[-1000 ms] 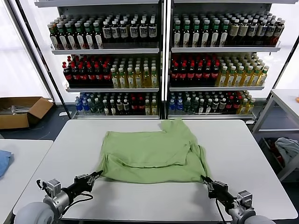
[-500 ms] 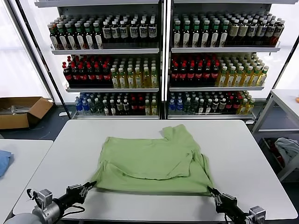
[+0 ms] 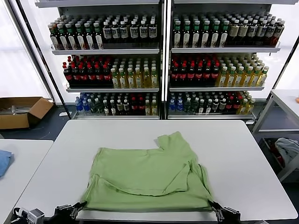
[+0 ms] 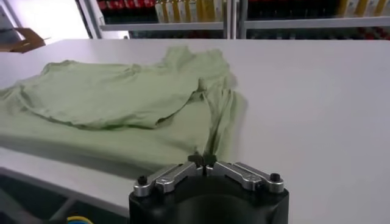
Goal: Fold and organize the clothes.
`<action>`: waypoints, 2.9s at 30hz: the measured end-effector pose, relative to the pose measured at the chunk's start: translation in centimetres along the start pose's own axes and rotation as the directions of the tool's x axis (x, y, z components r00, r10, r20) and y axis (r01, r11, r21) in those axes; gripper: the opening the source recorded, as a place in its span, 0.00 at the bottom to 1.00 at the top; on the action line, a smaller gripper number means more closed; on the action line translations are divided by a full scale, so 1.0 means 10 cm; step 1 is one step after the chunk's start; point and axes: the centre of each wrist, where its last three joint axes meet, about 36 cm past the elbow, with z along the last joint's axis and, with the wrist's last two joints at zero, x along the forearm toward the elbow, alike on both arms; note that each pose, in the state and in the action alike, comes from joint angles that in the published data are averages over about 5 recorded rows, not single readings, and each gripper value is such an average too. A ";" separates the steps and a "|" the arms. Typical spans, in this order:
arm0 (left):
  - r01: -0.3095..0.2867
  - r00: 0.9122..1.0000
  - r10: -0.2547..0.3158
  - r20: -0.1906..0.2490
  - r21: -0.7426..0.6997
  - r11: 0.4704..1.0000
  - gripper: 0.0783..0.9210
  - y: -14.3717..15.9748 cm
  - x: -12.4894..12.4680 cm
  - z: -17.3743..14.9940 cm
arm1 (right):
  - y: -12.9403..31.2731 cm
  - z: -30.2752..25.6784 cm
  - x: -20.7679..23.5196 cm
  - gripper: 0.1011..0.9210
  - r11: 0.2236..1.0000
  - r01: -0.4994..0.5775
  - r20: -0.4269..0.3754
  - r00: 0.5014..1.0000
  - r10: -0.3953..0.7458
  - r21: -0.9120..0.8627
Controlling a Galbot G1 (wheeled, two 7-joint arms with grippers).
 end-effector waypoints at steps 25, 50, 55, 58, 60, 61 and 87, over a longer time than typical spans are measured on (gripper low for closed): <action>0.070 0.990 -0.068 0.126 -0.013 0.997 0.86 0.41 -0.04 -0.59 | -0.82 -0.95 -0.81 0.88 0.990 0.085 0.187 0.977 -0.105 0.112; 0.033 0.987 -0.045 0.156 0.080 0.996 0.88 0.98 -1.27 -1.07 | -1.02 -1.72 -2.69 0.88 0.989 0.119 0.076 0.989 -0.126 0.091; 0.015 0.987 -0.031 0.158 0.096 0.995 0.88 0.99 -1.54 -1.16 | -0.97 -1.76 -2.85 0.88 0.988 0.116 0.058 0.991 -0.122 0.099; 0.005 0.987 -0.021 0.160 0.101 0.995 0.88 0.98 -1.68 -1.23 | -0.95 -1.78 -2.94 0.88 0.988 0.112 0.048 0.992 -0.118 0.102; -0.003 0.987 -0.014 0.162 0.104 0.995 0.88 0.98 -1.76 -1.27 | -0.94 -1.78 -2.99 0.88 0.989 0.112 0.041 0.992 -0.116 0.102; -0.006 0.987 -0.011 0.162 0.104 0.995 0.88 0.98 -1.80 -1.29 | -0.93 -1.79 -3.01 0.88 0.989 0.112 0.037 0.993 -0.116 0.101; -0.026 0.994 0.016 0.109 0.092 0.995 0.46 0.92 -2.09 -1.28 | -0.81 -1.65 -3.23 0.27 0.986 0.131 -0.013 0.991 -0.130 0.099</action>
